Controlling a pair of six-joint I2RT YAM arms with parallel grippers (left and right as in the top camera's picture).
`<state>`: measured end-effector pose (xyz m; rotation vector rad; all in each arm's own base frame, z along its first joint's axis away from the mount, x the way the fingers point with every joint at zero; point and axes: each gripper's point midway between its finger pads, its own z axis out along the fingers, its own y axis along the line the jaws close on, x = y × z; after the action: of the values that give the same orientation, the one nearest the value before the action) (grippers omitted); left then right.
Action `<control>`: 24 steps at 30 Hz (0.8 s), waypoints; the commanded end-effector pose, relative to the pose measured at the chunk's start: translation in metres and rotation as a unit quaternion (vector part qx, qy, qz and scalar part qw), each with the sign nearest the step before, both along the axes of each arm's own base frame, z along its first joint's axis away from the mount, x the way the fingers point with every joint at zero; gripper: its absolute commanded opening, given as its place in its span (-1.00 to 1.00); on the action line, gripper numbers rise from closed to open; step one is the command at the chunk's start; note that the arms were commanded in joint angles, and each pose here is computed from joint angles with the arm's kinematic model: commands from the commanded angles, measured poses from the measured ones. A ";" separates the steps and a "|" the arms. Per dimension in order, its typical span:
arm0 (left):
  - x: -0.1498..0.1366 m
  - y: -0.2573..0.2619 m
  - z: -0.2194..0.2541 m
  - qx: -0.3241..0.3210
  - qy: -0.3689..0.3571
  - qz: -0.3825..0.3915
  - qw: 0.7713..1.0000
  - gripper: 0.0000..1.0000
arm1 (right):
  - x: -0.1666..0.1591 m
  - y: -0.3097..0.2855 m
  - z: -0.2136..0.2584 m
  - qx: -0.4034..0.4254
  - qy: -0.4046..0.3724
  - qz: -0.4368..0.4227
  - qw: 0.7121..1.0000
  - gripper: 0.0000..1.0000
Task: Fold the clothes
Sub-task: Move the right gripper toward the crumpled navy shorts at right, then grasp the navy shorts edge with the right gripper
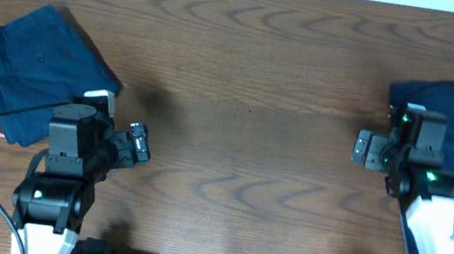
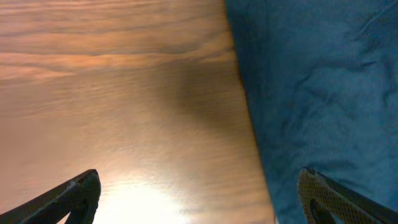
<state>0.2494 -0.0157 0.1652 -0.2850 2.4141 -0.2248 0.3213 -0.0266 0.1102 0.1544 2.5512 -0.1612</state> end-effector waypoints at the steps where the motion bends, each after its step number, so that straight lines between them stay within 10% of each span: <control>1: 0.003 -0.001 0.004 0.000 0.000 -0.007 1.000 0.95 | 0.013 -0.030 -0.014 -0.056 0.016 -0.039 0.998 0.98; 14: 0.004 -0.001 0.003 0.000 0.003 -0.007 1.000 0.96 | 0.032 -0.081 -0.097 -0.093 0.073 -0.107 0.987 0.53; 24: 0.004 -0.001 0.002 0.000 0.003 -0.007 1.000 0.95 | 0.030 -0.092 -0.109 -0.072 0.069 -0.160 0.982 -0.56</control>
<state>0.2505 -0.0158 0.1594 -0.2893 2.4393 -0.2226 0.3522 -0.1088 0.0030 0.4159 2.6418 -0.4816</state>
